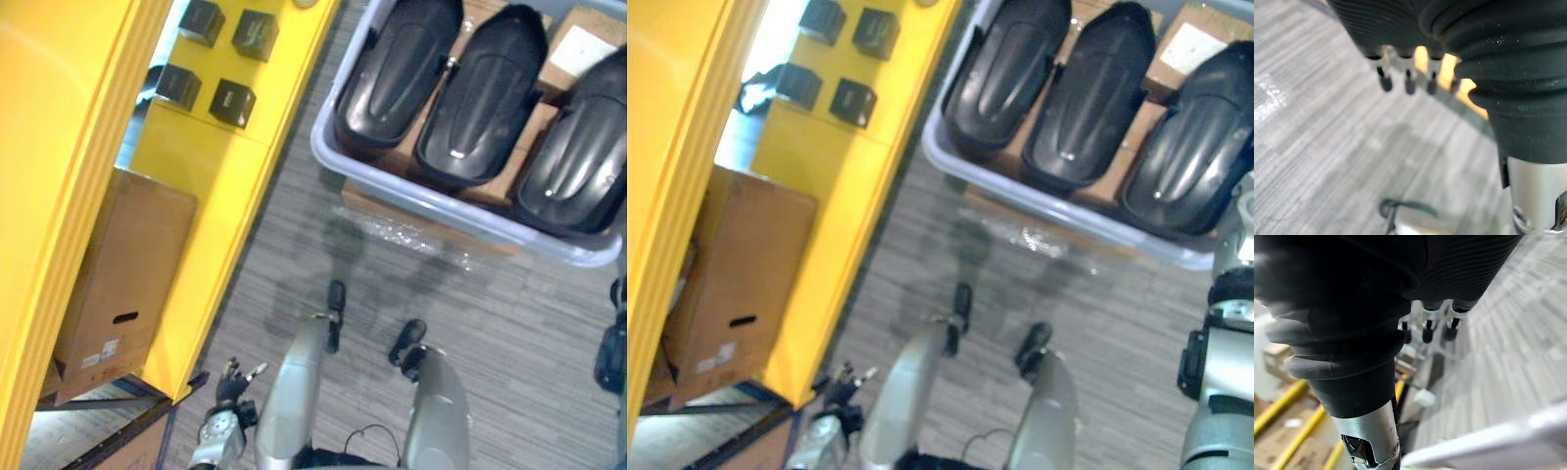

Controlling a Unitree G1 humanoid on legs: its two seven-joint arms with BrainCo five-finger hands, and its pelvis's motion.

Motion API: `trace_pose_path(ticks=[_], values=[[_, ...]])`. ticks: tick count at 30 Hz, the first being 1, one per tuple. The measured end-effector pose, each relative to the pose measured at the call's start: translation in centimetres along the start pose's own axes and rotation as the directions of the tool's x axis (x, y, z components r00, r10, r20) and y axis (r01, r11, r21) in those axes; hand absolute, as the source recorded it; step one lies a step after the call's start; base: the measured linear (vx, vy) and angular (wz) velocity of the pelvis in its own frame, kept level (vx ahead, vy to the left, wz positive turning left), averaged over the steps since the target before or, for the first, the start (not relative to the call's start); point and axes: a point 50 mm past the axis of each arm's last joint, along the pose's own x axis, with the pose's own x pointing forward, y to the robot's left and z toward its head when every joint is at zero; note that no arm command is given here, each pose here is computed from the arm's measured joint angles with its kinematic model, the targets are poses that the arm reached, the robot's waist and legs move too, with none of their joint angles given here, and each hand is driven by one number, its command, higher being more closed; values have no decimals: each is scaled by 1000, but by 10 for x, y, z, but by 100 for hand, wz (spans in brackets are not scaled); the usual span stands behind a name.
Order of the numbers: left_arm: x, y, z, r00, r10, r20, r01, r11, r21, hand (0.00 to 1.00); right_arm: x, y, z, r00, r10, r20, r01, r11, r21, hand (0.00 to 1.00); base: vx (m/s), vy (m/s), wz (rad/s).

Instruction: Walk over and take plastic housings, then place them on the shelf

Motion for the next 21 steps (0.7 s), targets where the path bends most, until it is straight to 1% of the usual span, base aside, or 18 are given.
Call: trace_pose_path(ticks=[1, 6, 11, 13, 14, 17, 21], values=[[1, -2, 2, 1000, -6, 5, 6, 1000, -1, 0, 0, -1, -7, 999, -6, -35, 5, 1000, -29, 0, 0, 0, 0], [1, -7, 5, 1000, -16, 19, 16, 1000, -15, 0, 0, 1, -13, 995, 19, -101, -24, 998, -50, 0, -29, 2, 3], [1, -8, 5, 1000, -17, 18, 18, 999, -48, 0, -3, 8, -15, 990, 88, -113, -99, 991, -95, 0, -45, 1, 6], [0, -9, 4, 1000, -16, 18, 17, 998, -57, 0, -1, 6, -14, 991, 86, -104, -98, 989, -114, 0, -29, 3, 6], [0, -9, 5, 1000, -17, 19, 18, 998, -60, 0, 1, 5, -10, 991, 87, -101, -99, 987, -126, 100, -23, 6, 5], [0, -10, 4, 1000, -22, 17, 24, 996, -88, 0, 5, 3, -3, 992, 89, -92, -101, 985, -138, 100, -19, 8, 4], [0, -13, 7, 999, -36, 32, 39, 993, -108, 0, 13, -8, -1, 990, 65, -125, -91, 973, -214, 100, -3, -2, 3]])
